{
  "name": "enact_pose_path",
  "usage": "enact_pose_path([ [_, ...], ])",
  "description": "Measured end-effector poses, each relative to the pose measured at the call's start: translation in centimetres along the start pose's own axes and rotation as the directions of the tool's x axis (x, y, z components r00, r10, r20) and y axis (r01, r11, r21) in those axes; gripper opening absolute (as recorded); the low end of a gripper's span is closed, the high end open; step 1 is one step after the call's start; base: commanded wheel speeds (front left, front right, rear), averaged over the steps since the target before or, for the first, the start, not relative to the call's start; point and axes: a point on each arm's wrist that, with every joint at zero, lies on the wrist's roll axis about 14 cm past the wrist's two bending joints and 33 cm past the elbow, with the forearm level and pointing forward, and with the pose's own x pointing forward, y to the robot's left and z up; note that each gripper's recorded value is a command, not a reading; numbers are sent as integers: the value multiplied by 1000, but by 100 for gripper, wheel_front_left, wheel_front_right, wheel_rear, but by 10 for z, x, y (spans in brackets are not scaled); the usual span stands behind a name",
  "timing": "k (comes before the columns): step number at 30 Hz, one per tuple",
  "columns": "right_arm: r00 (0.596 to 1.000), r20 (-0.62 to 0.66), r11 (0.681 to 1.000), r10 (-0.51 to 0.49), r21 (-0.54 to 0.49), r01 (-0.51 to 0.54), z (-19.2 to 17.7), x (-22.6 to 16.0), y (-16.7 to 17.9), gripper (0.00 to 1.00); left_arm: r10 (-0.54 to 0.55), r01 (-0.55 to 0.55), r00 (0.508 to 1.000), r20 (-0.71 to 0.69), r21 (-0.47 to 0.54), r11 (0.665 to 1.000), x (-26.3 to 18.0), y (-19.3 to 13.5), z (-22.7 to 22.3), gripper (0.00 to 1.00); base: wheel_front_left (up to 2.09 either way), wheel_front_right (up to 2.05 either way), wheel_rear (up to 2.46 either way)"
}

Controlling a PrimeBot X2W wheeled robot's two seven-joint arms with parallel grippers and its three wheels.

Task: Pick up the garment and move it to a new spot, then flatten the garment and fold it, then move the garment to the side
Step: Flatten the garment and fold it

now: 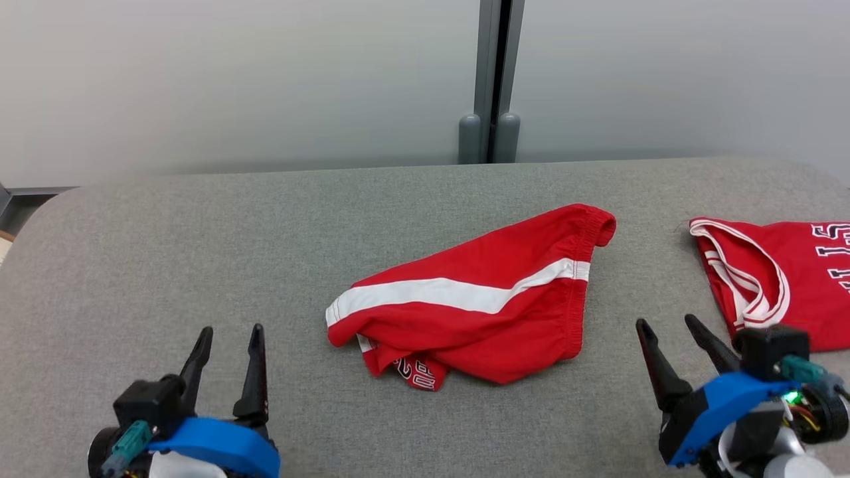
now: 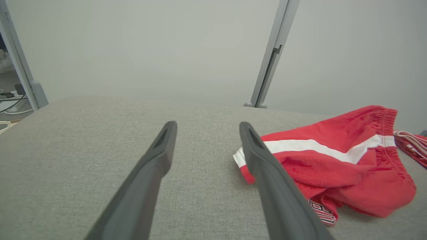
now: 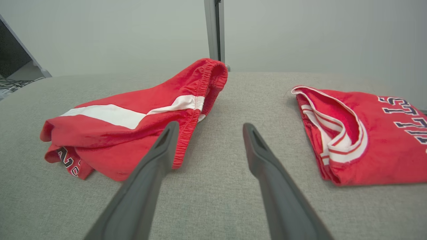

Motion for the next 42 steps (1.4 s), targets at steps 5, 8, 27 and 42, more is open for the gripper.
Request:
enact_pose_path([
  [5,995,-94,1000,21,15,-20,9,28,4,100,-30,26,994,-101,-43,999,18,-10,-9,100,0,0,0],
  [8,988,-150,999,28,25,-25,11,49,4,100,-52,39,976,-211,-66,997,28,-10,-26,100,0,0,0],
  [27,949,-294,991,115,101,-89,-27,121,29,100,-175,9,822,-543,-295,956,79,-44,-87,100,0,0,0],
  [42,948,-296,989,117,122,-84,-39,128,25,100,-208,-2,726,-656,-305,952,91,-53,-116,100,0,0,0],
])
